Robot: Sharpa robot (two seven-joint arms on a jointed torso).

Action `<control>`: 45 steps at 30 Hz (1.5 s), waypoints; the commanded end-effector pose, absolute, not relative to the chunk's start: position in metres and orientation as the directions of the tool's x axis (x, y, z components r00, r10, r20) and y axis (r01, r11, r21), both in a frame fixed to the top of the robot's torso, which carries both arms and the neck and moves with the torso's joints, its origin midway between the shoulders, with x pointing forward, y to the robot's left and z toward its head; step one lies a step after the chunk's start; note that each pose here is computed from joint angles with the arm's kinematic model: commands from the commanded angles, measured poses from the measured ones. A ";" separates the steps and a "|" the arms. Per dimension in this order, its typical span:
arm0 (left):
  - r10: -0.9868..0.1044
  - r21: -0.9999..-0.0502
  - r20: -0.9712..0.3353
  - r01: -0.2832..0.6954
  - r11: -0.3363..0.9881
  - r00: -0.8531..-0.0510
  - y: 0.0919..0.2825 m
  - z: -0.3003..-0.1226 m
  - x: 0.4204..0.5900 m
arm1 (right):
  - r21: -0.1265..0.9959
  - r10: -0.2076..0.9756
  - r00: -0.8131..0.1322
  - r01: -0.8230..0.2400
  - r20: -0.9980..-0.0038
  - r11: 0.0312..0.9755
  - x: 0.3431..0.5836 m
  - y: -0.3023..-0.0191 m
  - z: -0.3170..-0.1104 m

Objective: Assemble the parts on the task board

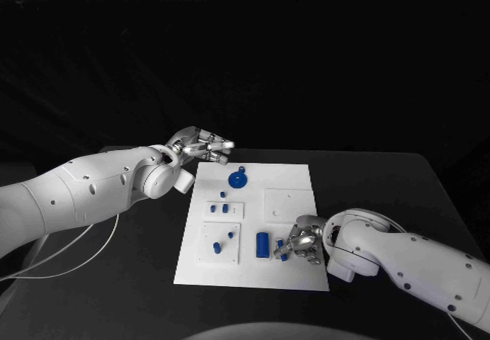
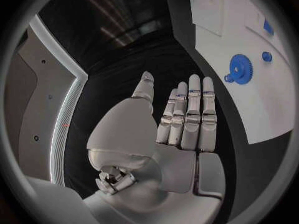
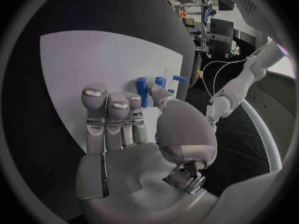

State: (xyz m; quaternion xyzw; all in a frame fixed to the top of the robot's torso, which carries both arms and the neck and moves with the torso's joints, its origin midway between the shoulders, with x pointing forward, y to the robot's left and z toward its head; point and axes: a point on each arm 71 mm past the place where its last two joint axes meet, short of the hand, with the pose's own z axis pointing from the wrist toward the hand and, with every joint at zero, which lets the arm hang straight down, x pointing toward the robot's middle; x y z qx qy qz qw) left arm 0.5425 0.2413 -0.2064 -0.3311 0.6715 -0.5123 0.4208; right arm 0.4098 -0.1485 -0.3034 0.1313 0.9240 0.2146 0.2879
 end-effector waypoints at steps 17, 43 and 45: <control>-0.869 -0.968 -0.220 -0.012 0.251 -0.444 0.239 -0.206 0.542 | 0.487 0.364 -0.804 0.108 -0.470 0.867 0.410 -0.140 -0.308; -0.869 -0.967 -0.220 -0.017 0.254 -0.443 0.240 -0.207 0.542 | 0.541 0.407 -0.781 0.107 -0.474 0.834 0.411 -0.143 -0.304; -0.869 -0.967 -0.221 -0.017 0.254 -0.443 0.240 -0.207 0.542 | 0.547 0.411 -0.779 0.105 -0.473 0.830 0.410 -0.143 -0.303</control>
